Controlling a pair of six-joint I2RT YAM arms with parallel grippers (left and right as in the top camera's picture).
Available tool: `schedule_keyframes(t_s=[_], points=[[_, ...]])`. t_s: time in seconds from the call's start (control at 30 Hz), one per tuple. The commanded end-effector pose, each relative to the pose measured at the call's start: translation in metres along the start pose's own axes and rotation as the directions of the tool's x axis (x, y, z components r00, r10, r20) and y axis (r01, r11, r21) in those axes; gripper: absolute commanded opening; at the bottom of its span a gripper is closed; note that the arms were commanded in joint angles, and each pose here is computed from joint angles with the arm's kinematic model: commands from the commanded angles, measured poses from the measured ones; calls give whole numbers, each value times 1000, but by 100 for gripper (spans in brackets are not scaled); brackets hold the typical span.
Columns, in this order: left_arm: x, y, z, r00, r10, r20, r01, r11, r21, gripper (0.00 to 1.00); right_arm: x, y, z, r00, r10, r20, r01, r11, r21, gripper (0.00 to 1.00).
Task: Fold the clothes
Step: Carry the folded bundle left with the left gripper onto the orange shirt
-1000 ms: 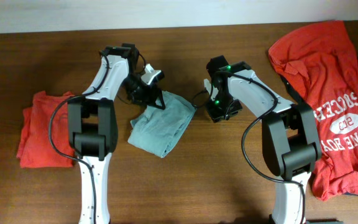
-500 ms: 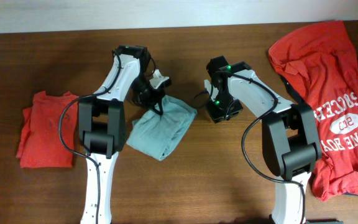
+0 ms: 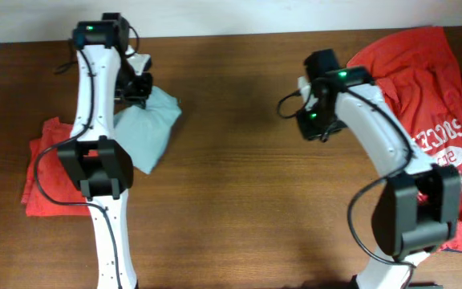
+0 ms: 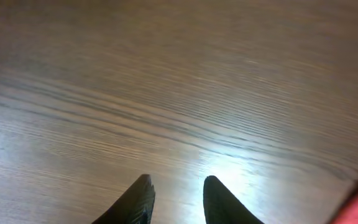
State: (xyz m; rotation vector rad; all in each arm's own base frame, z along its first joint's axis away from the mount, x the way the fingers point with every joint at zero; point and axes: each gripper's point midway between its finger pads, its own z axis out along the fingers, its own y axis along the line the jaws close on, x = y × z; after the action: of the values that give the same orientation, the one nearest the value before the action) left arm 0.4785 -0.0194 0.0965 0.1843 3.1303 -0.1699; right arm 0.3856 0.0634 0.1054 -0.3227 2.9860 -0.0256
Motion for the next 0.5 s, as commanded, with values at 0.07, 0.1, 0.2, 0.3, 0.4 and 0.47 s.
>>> schedule_keyframes(t_s=[0.07, 0.1, 0.2, 0.3, 0.4, 0.47], points=[[2, 12, -58, 988, -88, 126, 95, 994, -54, 1, -4, -28, -33, 994, 68, 81, -69, 998, 14, 32], [4, 11, -71, 984, -94, 152, 104, 993, -55, 1, -3, -31, -33, 994, 76, 80, -77, 997, 15, 32], [14, 7, -94, 979, -96, 182, 108, 992, -59, 0, -1, -34, -33, 994, 82, 77, -83, 996, 16, 32], [38, 12, -112, 978, -107, 177, 128, 985, -115, 0, -1, -34, -33, 994, 82, 77, -83, 996, 16, 32], [65, 27, -120, 975, -162, 150, 189, 964, -189, 0, -1, -34, -33, 994, 82, 77, -83, 996, 16, 32], [78, 35, -119, 971, -201, 129, 225, 953, -202, 0, -1, -34, -33, 994, 82, 77, -83, 996, 16, 32]])
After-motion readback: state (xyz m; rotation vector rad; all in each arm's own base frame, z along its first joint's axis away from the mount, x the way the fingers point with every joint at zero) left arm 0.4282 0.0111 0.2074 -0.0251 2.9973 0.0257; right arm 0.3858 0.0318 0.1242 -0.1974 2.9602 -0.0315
